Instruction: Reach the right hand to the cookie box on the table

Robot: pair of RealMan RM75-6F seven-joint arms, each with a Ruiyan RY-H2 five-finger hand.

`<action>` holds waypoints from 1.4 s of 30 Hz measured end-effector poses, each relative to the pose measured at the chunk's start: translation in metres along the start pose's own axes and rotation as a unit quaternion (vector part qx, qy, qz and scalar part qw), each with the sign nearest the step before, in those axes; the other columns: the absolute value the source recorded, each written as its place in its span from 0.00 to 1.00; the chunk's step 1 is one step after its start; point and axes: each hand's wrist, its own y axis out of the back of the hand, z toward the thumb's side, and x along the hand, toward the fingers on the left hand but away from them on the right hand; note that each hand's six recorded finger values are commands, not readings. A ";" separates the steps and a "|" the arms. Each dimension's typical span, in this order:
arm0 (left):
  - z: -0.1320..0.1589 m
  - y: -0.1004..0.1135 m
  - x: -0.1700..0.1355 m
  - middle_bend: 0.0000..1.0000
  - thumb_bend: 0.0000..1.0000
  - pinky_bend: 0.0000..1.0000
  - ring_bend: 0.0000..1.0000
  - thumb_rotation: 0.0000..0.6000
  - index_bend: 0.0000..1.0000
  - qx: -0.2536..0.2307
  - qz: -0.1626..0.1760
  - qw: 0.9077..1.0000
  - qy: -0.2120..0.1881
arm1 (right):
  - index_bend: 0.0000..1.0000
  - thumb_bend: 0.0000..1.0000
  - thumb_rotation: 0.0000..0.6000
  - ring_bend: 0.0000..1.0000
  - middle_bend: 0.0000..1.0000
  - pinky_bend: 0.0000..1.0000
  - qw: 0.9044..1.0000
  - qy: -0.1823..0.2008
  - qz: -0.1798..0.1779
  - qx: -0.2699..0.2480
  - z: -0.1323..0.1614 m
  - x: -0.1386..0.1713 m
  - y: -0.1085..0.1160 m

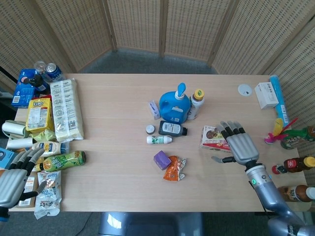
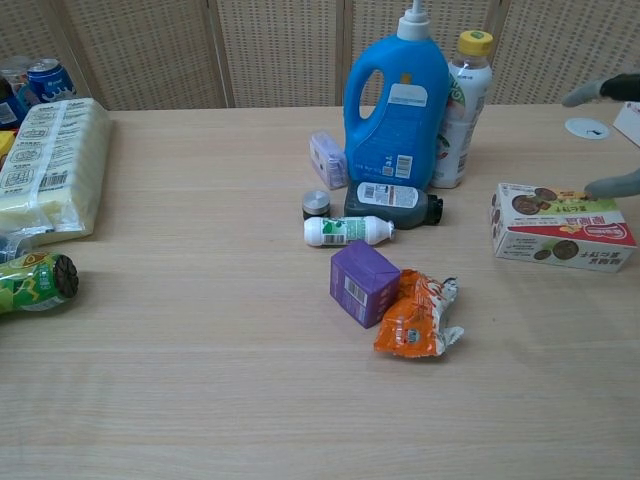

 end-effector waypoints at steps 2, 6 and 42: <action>-0.001 -0.001 0.001 0.00 0.38 0.00 0.00 1.00 0.00 0.000 -0.002 1.000 0.002 | 0.00 0.11 0.53 0.00 0.00 0.00 1.000 -0.001 0.010 0.005 0.000 -0.011 -0.006; -0.001 -0.004 0.005 0.00 0.37 0.00 0.00 1.00 0.00 0.000 -0.008 1.000 0.003 | 0.00 0.09 0.54 0.00 0.00 0.00 0.999 -0.010 0.033 0.009 -0.003 -0.034 -0.022; 0.007 -0.013 0.024 0.00 0.38 0.00 0.00 1.00 0.00 0.004 -0.025 1.000 0.000 | 0.00 0.08 0.47 0.00 0.00 0.00 0.990 -0.097 0.107 -0.011 -0.041 -0.081 -0.090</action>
